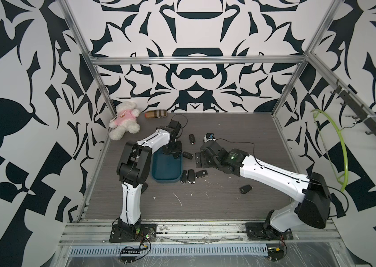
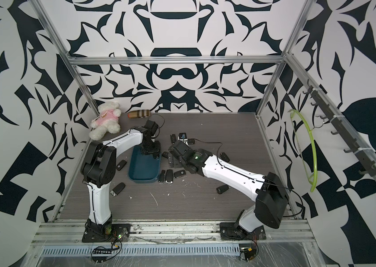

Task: Place the car key into the storage box
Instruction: Place the car key in the storage box, then pick up the car key from the center of the board.

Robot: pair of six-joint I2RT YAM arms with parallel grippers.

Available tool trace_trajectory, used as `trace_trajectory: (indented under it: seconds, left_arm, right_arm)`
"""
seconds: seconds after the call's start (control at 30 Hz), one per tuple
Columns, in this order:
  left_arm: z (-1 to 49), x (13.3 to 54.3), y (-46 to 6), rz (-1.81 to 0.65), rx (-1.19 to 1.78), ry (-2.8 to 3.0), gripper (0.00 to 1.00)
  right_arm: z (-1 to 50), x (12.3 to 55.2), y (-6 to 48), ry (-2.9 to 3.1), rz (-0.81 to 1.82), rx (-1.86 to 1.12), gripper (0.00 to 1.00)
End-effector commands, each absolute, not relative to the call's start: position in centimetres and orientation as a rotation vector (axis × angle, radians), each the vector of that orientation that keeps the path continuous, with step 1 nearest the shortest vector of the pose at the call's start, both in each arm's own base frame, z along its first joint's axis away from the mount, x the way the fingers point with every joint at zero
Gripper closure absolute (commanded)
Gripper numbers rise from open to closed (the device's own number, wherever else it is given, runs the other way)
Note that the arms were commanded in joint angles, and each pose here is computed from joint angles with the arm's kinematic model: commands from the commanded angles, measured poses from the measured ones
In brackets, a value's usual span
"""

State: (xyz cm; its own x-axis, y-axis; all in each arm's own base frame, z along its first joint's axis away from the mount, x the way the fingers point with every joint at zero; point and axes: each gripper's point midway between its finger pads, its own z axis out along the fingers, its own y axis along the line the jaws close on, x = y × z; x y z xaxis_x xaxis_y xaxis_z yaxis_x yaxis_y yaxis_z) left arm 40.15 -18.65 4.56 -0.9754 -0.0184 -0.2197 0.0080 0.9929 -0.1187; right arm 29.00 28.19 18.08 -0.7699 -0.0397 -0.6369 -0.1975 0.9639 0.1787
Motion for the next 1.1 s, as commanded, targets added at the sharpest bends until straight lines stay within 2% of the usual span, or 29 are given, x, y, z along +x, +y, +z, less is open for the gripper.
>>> trace_trajectory:
  seconds: [0.0, 0.13, 0.23, 0.4, 0.5, 0.67, 0.87, 1.07]
  left_arm:
    - [8.1, 39.6, -18.1, -0.207, -0.043, 2.863, 0.34]
    - [10.7, 39.1, -17.4, -0.214, -0.077, 2.815, 0.22]
    - [12.3, 38.6, -16.3, -0.200, -0.129, 2.776, 0.01]
    - [14.5, 37.5, -13.4, -0.093, -0.239, 2.700, 0.01]
    - [15.2, 36.8, -12.1, -0.065, -0.251, 2.657, 0.01]
    - [15.8, 35.5, -9.1, -0.140, -0.378, 2.643, 0.01]
    - [15.0, 33.9, -4.5, -0.173, -0.483, 2.639, 0.01]
    - [11.4, 32.0, -0.2, -0.211, -0.667, 2.682, 0.01]
  right_arm:
    - [19.2, 28.9, 28.9, 2.410, 0.343, -0.176, 0.05]
    - [19.5, 28.7, 30.2, 2.402, 0.397, -0.237, 0.05]
    - [20.0, 28.3, 31.7, 2.370, 0.465, -0.301, 0.07]
    - [21.1, 27.4, 34.7, 2.294, 0.555, -0.428, 0.06]
    - [21.2, 26.7, 36.8, 2.277, 0.617, -0.514, 0.00]
    - [21.8, 25.5, 40.2, 2.205, 0.663, -0.656, 0.00]
    - [21.6, 25.2, 42.7, 2.249, 0.716, -0.725, 0.00]
    - [22.1, 25.4, 43.2, 2.224, 0.720, -0.750, 0.00]
